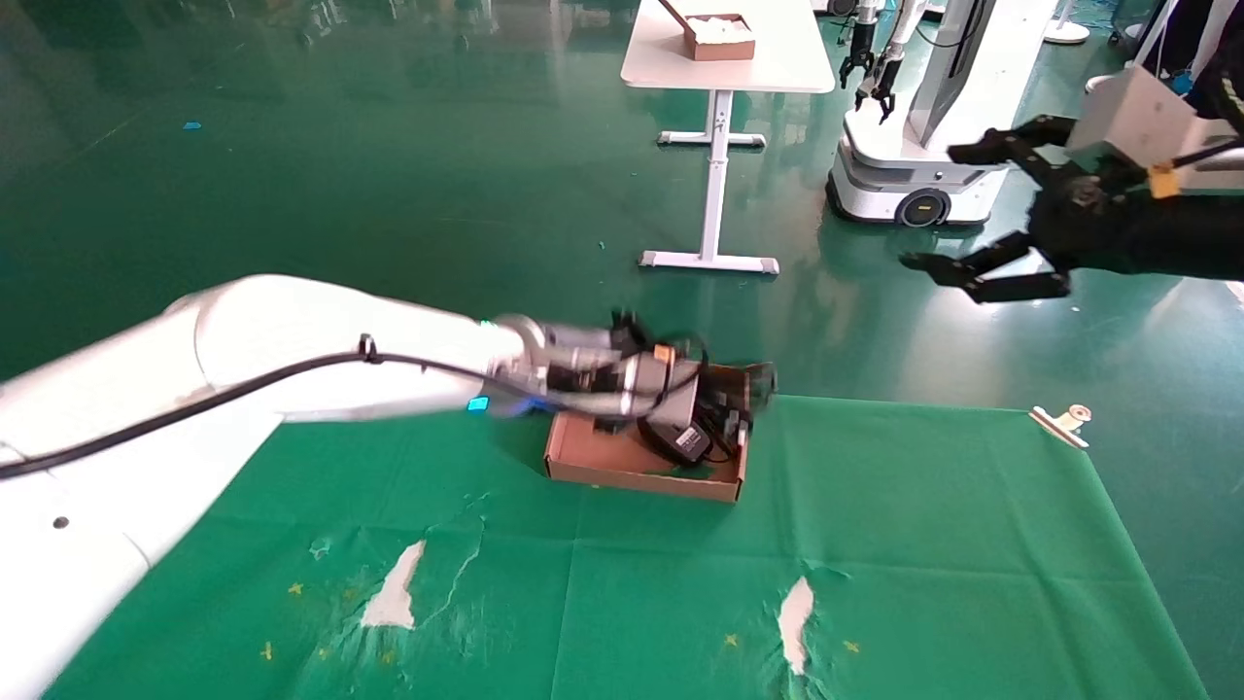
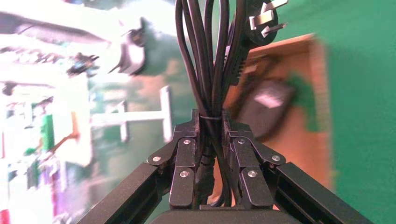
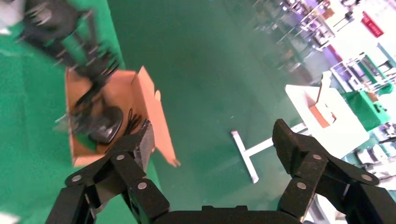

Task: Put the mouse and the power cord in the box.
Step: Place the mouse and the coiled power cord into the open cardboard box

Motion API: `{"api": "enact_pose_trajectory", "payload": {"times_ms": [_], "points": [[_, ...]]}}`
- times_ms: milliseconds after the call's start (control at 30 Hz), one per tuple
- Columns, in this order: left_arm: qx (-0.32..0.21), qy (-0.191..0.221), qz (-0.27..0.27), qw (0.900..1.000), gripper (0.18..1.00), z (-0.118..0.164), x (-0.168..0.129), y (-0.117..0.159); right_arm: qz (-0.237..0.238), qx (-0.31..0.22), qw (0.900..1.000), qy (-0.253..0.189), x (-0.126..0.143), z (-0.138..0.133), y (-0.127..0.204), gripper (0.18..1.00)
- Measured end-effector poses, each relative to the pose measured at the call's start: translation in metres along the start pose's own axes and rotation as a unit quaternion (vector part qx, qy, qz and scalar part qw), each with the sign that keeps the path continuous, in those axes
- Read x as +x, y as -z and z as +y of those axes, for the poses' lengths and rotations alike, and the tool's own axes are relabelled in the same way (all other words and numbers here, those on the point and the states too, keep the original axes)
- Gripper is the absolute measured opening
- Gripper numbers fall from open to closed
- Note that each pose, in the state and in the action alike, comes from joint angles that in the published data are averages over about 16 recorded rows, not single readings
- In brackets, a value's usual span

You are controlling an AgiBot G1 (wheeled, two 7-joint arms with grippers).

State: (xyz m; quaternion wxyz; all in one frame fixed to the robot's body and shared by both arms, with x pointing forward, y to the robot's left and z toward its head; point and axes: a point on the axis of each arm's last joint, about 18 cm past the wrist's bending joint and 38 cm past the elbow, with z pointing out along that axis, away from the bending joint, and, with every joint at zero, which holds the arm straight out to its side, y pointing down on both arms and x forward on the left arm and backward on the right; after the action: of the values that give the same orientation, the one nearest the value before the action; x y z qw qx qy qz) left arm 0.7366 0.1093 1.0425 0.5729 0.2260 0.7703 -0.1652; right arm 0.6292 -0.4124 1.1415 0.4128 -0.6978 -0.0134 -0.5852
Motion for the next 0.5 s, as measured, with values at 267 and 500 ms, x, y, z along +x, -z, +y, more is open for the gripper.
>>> {"api": "enact_pose_trajectory", "payload": {"times_ms": [267, 500], "points": [[-0.014, -0.011, -0.026, 0.9995, 0.274, -0.007, -0.016, 0.001, -0.006, -0.01, 1.0, -0.001, 0.003, 0.003, 0.018, 0.942], [-0.012, -0.007, -0.026, 0.9996, 0.312, -0.008, -0.015, 0.001, -0.007, -0.011, 1.0, -0.002, 0.003, 0.003, 0.02, 0.986]]}}
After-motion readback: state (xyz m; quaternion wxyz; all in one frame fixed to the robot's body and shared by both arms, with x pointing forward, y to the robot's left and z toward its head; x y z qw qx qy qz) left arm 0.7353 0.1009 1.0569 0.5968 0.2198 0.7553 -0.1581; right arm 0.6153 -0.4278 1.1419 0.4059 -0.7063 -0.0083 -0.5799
